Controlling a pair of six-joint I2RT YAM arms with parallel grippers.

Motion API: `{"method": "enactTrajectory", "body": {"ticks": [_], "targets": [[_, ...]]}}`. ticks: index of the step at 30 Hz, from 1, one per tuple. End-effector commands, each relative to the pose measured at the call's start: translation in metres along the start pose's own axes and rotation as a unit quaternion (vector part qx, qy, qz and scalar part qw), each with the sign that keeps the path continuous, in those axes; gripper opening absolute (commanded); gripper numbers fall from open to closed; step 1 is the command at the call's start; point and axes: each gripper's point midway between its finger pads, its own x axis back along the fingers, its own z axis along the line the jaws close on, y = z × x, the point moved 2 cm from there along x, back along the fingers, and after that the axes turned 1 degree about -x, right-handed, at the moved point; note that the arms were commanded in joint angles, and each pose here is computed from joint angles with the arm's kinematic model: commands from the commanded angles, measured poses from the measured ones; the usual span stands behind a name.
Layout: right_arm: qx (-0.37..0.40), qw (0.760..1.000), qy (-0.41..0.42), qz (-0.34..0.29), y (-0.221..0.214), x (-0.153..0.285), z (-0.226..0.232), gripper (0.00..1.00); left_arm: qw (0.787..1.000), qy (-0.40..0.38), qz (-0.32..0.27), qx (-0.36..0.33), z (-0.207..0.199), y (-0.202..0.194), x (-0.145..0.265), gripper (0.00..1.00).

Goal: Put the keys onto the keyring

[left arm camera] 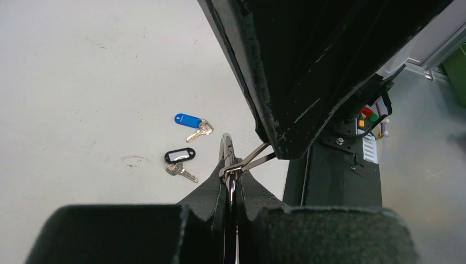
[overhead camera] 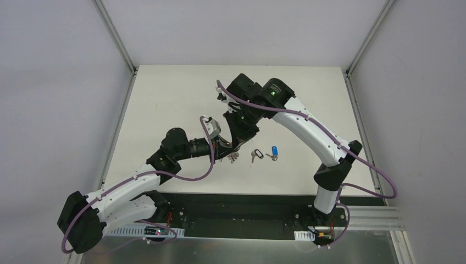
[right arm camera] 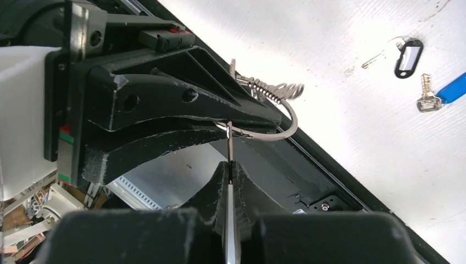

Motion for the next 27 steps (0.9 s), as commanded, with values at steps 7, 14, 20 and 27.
{"method": "enactTrajectory", "body": {"ticks": [7,14,20,27], "targets": [[0.007,0.999,0.014,-0.034,-0.006,0.014,0.002,0.0,0.996,-0.034,-0.074,-0.036,-0.022,0.046,0.009,0.0],[0.029,0.997,0.016,-0.074,-0.003,0.024,0.0,0.15,0.996,-0.031,-0.073,-0.034,-0.021,0.046,0.008,0.0],[0.04,0.996,0.026,-0.074,-0.002,0.023,0.004,0.05,0.996,-0.024,-0.081,-0.035,-0.019,0.05,0.008,0.0],[0.041,0.995,0.009,-0.089,-0.002,0.027,0.0,0.03,0.996,-0.023,-0.082,-0.035,-0.019,0.05,0.008,0.0]]}}
